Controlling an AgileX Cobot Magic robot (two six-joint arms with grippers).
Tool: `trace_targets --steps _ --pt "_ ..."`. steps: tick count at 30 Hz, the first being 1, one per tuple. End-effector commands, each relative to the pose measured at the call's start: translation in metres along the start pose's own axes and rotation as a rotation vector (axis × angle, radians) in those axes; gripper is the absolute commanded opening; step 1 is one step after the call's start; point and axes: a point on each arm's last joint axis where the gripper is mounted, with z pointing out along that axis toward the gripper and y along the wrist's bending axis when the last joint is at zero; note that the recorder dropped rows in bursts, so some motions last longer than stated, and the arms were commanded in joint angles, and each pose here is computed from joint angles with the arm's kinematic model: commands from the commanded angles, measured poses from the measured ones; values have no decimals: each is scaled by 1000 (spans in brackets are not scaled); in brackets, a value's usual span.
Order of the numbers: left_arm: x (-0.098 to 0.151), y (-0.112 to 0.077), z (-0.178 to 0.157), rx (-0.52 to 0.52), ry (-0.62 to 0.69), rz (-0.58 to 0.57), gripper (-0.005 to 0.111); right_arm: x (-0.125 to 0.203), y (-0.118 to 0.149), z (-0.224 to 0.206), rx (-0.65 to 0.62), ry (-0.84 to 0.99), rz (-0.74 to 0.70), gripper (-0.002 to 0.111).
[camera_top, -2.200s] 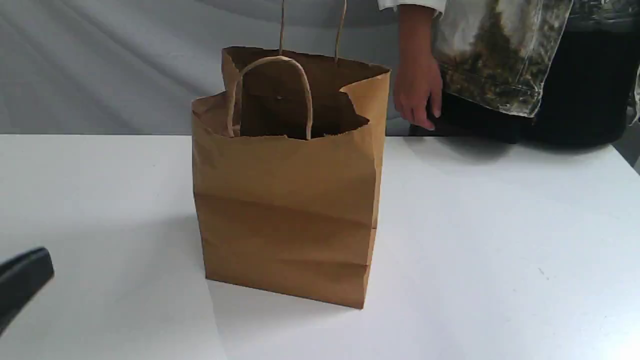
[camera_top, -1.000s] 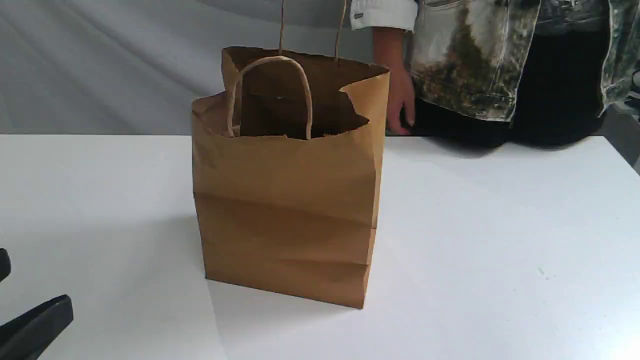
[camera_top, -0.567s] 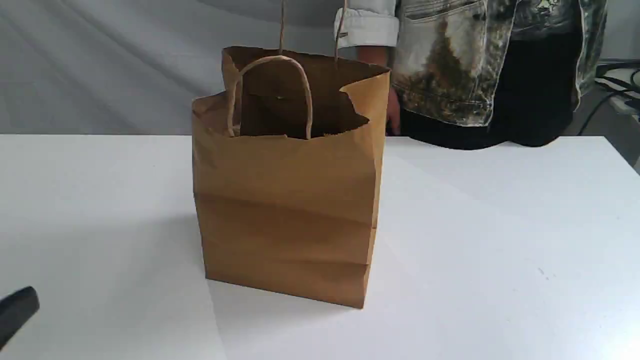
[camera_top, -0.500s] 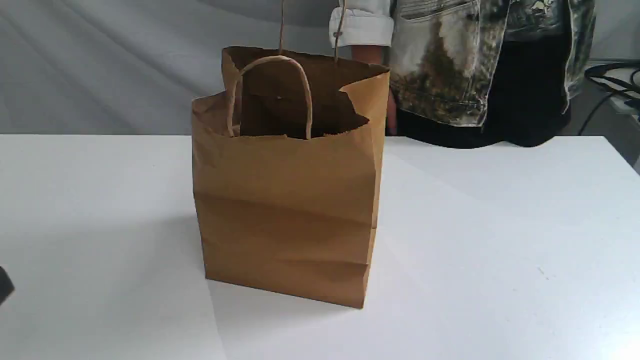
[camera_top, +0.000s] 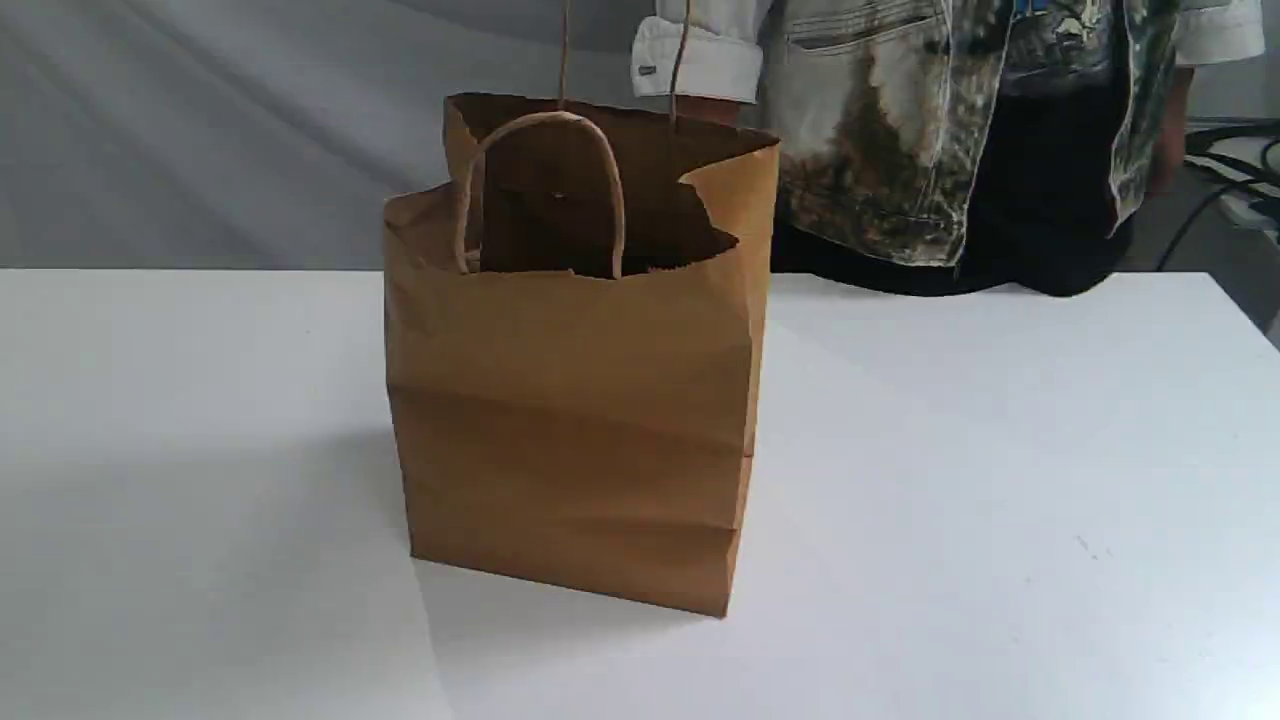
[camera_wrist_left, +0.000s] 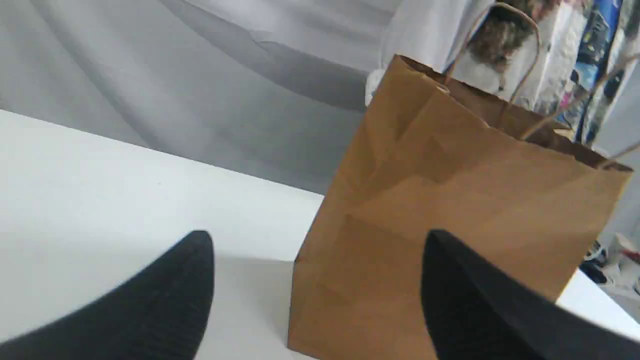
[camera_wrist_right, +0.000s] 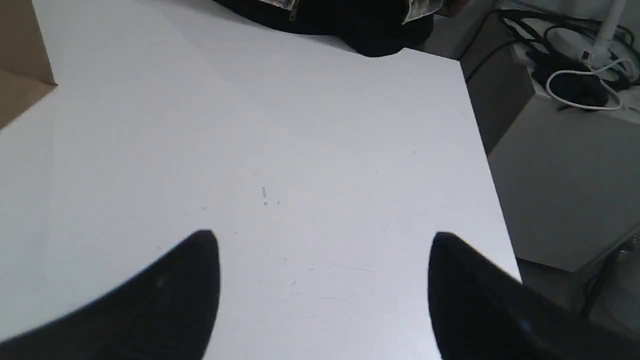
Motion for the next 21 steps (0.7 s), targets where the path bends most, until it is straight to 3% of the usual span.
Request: trace_targets --steps 1,4,9,17,21 --pt "1 7 -2 -89 -21 -46 61 1 0 1 2 -5 1 59" --pt "4 13 -3 -177 3 44 61 1 0 1 2 -5 1 59" --pt "8 16 -8 -205 39 192 61 1 0 1 2 -5 1 59" --pt "10 18 -8 -233 77 247 61 1 0 1 2 -3 1 59" --pt "11 16 -8 -211 67 144 61 1 0 1 2 -3 1 59"
